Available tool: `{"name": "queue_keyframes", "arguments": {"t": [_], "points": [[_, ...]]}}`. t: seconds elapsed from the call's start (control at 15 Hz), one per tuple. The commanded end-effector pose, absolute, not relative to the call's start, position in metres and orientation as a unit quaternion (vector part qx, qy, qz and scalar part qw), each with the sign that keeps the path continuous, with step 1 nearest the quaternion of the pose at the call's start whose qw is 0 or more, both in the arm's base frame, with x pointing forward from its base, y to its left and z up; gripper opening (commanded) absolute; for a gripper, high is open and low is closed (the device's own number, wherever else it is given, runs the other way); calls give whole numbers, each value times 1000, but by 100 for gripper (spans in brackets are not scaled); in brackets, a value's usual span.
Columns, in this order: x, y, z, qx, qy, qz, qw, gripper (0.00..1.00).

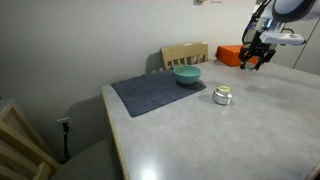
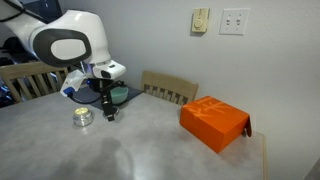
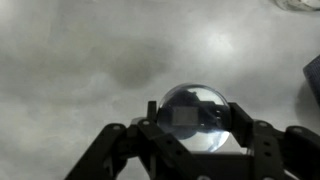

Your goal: Remove the lid from the silver bowl and place it on the table

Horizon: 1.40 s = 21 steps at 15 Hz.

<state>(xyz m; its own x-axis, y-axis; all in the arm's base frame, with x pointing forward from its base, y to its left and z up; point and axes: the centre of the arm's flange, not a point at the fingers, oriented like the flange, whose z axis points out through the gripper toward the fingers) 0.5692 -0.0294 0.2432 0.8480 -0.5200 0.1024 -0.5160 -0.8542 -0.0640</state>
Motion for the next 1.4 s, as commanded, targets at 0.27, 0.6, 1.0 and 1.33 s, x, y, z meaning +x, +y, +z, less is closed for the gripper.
{"name": "queue_keyframes", "arguments": {"t": [0.27, 0.6, 1.0, 1.33], "points": [[607, -38, 183, -961, 273, -40, 5, 44], [620, -37, 174, -962, 272, -41, 4, 44], [638, -45, 156, -961, 276, -34, -1, 44], [644, -47, 144, -960, 278, -30, -5, 44]]}}
